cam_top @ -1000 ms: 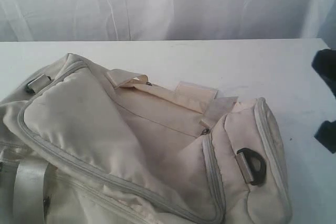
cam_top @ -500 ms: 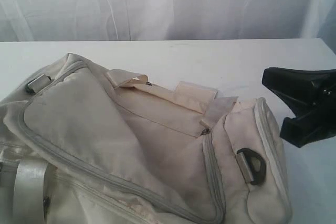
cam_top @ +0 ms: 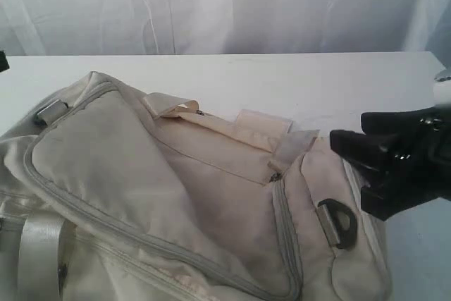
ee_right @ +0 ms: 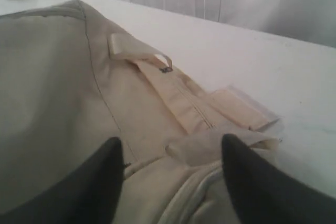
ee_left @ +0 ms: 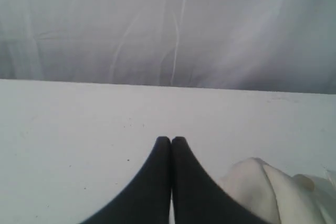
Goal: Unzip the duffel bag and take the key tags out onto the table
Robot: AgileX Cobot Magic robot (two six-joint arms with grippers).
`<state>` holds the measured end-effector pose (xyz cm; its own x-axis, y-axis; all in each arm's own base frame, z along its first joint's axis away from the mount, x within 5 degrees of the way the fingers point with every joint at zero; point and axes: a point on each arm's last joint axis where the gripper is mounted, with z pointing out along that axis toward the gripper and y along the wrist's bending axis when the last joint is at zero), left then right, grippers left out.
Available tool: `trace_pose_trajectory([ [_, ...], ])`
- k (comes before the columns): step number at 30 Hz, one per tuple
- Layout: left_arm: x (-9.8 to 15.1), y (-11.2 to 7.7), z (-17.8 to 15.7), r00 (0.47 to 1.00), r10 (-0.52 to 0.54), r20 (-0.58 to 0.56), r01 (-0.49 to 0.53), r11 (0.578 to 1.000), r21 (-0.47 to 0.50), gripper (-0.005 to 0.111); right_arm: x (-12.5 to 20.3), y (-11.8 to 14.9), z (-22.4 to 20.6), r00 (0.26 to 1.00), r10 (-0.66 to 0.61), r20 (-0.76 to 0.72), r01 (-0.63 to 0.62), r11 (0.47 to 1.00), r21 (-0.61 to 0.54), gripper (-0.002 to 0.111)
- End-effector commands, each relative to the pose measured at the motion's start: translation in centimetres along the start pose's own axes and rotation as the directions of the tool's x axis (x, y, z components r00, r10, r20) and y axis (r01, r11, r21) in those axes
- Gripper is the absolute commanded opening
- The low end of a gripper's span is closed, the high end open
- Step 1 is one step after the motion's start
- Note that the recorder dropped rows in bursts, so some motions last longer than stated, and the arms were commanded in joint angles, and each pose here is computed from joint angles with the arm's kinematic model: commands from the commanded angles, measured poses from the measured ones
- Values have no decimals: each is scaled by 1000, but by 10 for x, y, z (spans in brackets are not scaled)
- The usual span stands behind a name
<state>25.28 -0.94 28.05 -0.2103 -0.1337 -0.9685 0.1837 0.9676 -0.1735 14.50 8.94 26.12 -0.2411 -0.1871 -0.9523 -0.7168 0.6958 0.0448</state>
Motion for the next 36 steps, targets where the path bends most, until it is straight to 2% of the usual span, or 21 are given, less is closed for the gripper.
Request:
trace_pose_trajectory([
  [1, -18, -5, 20, 999, 36, -13, -35, 996, 85, 12, 5, -4, 9, 998, 40, -43, -41, 999, -5, 76],
  [3, -26, -7, 28, 999, 37, -17, -34, 993, 114, 27, 8, -5, 12, 994, 88, -59, -88, 996, -4, 77],
  [6, -34, -9, 39, 999, 18, -30, -13, 989, 151, 52, 11, -8, 16, 968, 238, -80, -238, 971, 11, 76],
  [9, -31, -17, 53, 996, 16, -82, 0, 981, 194, 63, 15, -8, 21, 926, 362, -106, -363, 932, 9, 75],
  [15, -4, -54, 84, 969, 148, -198, -79, 945, 319, 63, 23, -7, 30, 893, 418, -167, -427, 904, -19, 70],
  [20, 22, -59, 107, 922, 233, -311, -182, 966, 182, 63, 31, -10, 38, 869, 448, -209, -459, 888, -5, 70],
  [24, 37, -59, 122, 905, 236, -353, -183, 967, 177, 63, 34, -12, 41, 838, 498, -225, -509, 861, 11, 66],
  [27, 46, -58, 129, 895, 239, -377, -183, 967, 179, 63, 34, -10, 42, 836, 498, -229, -513, 859, -3, 58],
  [30, 51, -56, 131, 887, 244, -392, -188, 966, 177, 63, 33, -8, 42, 835, 498, -233, -518, 855, -29, 45],
  [34, 50, -52, 132, 878, 263, -400, -223, 964, 144, 63, 33, -8, 42, 838, 494, -233, -514, 857, -31, 18],
  [36, 45, -52, 129, 881, 274, -386, -237, 961, 139, 63, 33, -8, 42, 842, 486, -234, -506, 862, -33, 9],
])
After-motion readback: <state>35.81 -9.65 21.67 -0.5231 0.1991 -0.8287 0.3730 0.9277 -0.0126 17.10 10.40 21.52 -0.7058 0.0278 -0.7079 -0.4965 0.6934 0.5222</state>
